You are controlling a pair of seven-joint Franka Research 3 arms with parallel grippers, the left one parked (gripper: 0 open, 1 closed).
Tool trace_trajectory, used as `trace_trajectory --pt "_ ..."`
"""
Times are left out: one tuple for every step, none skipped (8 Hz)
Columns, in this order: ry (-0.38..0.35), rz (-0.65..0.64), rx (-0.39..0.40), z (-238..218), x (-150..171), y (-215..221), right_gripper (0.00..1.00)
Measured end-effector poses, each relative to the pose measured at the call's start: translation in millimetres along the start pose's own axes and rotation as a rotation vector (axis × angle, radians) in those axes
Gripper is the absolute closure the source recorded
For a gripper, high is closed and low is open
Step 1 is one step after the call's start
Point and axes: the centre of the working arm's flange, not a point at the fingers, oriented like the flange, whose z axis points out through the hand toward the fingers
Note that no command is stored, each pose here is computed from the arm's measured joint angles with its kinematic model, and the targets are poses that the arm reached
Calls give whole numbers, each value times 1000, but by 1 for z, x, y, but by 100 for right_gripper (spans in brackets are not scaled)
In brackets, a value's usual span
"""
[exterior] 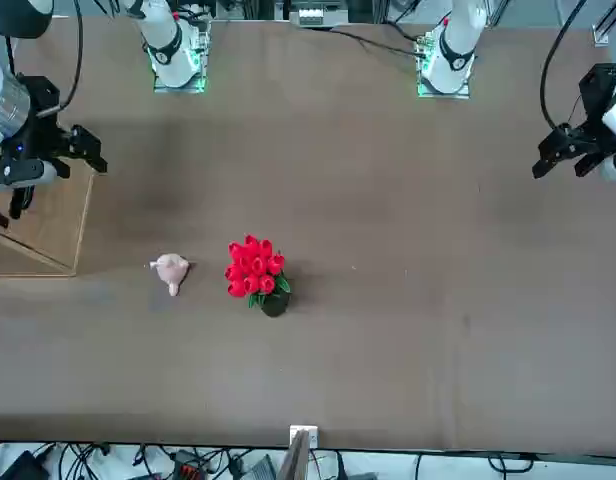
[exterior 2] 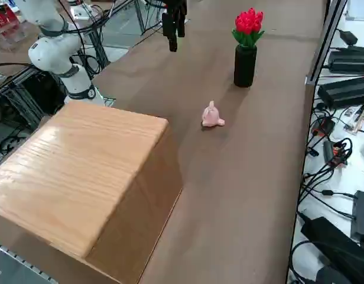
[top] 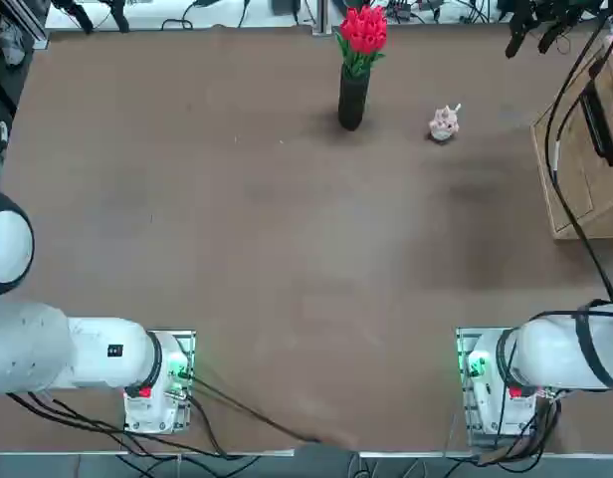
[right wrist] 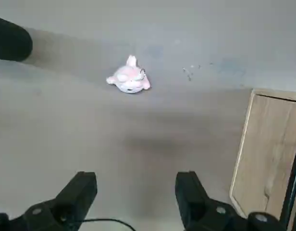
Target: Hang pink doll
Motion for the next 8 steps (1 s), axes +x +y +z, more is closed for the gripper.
trace_trajectory --pt "2 0 0 -1 0 0 0" --pt "6 2 0 -3 0 1 0" --pt "8 5 0 -4 0 3 0" --pt "4 7 0 -3 0 4 0" --pt "-10 7 1 -1 0 4 0" --pt "-28 7 2 2 -1 4 0" --pt "-36 7 3 4 -1 4 0" --pt "-38 7 3 4 -1 4 0"
